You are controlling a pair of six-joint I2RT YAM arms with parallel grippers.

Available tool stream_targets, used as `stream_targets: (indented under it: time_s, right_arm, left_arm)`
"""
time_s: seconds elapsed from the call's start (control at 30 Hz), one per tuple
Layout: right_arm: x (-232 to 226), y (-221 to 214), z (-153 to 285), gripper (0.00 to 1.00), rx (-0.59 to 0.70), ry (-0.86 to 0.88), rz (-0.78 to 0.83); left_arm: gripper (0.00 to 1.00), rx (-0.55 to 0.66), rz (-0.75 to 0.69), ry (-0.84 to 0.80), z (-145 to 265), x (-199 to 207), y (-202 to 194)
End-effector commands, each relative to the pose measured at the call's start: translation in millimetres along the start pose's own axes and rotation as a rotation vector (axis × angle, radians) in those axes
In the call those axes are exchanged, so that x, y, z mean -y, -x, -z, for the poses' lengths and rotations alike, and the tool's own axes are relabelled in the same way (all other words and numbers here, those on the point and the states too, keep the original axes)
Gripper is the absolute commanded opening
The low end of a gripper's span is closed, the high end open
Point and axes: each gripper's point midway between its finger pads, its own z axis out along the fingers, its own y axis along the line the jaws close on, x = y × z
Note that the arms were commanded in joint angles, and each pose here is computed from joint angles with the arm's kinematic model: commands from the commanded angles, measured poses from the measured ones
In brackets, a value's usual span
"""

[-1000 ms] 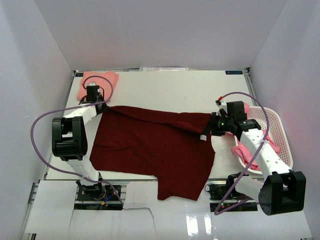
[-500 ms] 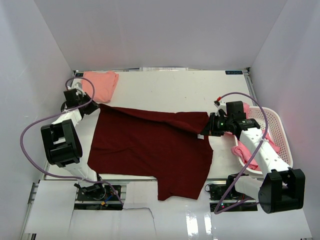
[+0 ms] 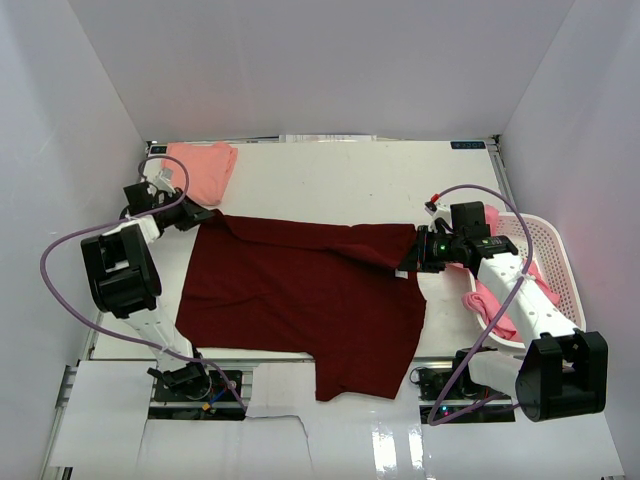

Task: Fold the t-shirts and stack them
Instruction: Fold the flattened tshirt in 1/3 of the way

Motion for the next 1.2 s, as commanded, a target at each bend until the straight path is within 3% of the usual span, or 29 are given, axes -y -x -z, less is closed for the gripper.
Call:
stream_targets:
  time_s: [0.0,0.07,0.27,0.43,0.9,1.17]
  right_arm:
    - [-12,11,3,0.08,0.024,0.047,0.052]
    - [-13,12,4,0.08,0.028,0.053,0.057]
    - [-14,9,1,0.08,0.021,0.070,0.054]
    - [-16,9,1,0.08,0.021,0.083,0.057]
    - [-15,7,-1,0.08,0.012,0.087,0.053]
    - [-15,6,-2,0.08,0.008,0.089,0.052]
  left_arm:
    - [0.00,-0.027,-0.018,-0.134,5,11,-1]
    - [0.00,-0.038,0.008,-0.177,1,6,7]
    - [0.00,-0.012,-0.014,-0.018,9,-19,14]
    - [0.00,-0.057,0.008,0.060,8,-37,4]
    - [0.00,-0.104,-0.038,-0.129,12,-6,-3]
    - [0.00,-0.116,-0.030,-0.124,14,-6,-6]
